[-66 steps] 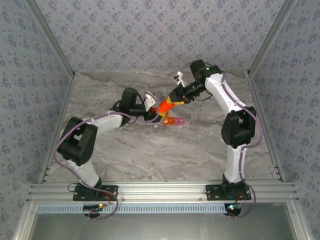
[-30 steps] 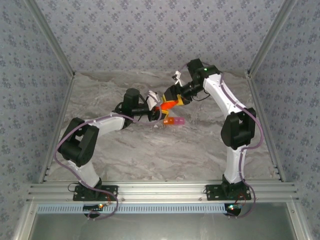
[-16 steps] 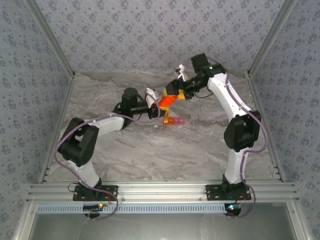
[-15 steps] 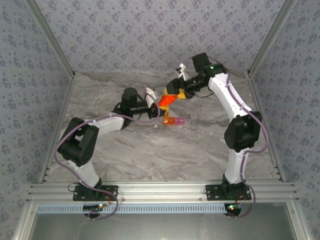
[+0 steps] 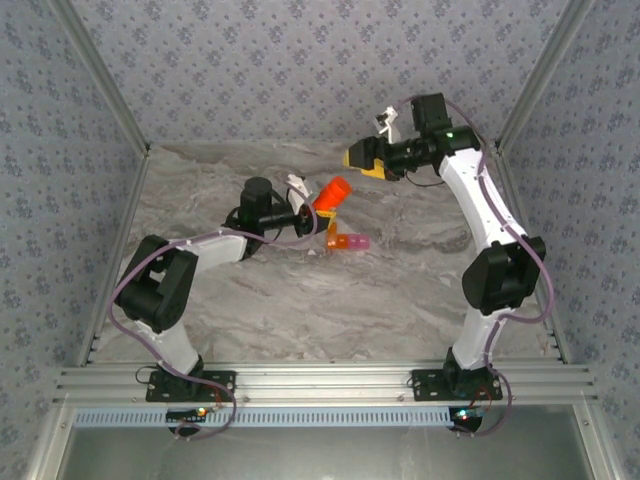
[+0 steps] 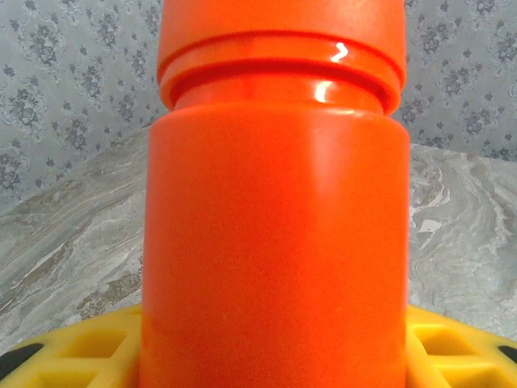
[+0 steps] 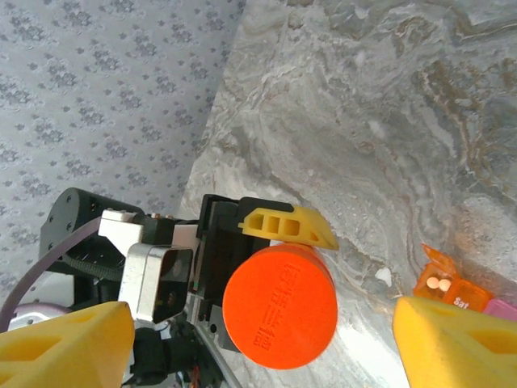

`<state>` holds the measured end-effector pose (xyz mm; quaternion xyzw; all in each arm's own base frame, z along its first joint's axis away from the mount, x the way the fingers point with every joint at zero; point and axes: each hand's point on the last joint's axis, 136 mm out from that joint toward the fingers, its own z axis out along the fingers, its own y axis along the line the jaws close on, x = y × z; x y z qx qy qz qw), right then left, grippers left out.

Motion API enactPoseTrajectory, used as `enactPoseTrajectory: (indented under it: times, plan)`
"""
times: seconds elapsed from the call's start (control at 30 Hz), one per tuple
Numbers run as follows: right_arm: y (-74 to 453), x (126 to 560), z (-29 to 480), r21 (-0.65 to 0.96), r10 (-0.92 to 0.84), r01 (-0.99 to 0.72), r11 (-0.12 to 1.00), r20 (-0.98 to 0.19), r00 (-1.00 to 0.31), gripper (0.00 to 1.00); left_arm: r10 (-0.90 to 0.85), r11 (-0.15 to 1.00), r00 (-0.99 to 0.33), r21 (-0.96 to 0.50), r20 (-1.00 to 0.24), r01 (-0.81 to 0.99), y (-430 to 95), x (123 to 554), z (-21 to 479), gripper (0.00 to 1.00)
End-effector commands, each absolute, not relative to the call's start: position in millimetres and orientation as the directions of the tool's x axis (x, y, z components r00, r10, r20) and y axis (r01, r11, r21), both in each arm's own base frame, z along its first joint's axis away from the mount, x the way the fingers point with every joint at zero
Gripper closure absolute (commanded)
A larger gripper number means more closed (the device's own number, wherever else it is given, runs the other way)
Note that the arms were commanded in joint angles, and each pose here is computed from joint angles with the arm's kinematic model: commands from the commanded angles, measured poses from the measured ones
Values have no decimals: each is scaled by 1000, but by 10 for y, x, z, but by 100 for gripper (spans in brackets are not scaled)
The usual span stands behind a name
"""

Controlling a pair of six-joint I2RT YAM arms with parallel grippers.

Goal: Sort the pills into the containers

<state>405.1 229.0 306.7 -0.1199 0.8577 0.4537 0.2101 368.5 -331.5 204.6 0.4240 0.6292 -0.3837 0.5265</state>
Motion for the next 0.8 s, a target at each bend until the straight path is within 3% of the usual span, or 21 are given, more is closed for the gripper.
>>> enactPoseTrajectory:
  times: [0.0,0.4,0.77]
  plan:
    - [2187,4076,3217,704,43,-391,593,-513,-857,15,83,361,-52,-19,-995,932,-3285,3722,2217,100]
    - [2048,4057,3340,610,99,-413,676,-631,-769,19,57,372,-61,-36,-996,927,-3241,3754,2311,100]
    - [2183,3956,3209,583,19,-449,677,-623,-782,19,28,348,-68,-54,-997,936,-3276,3746,2319,100]
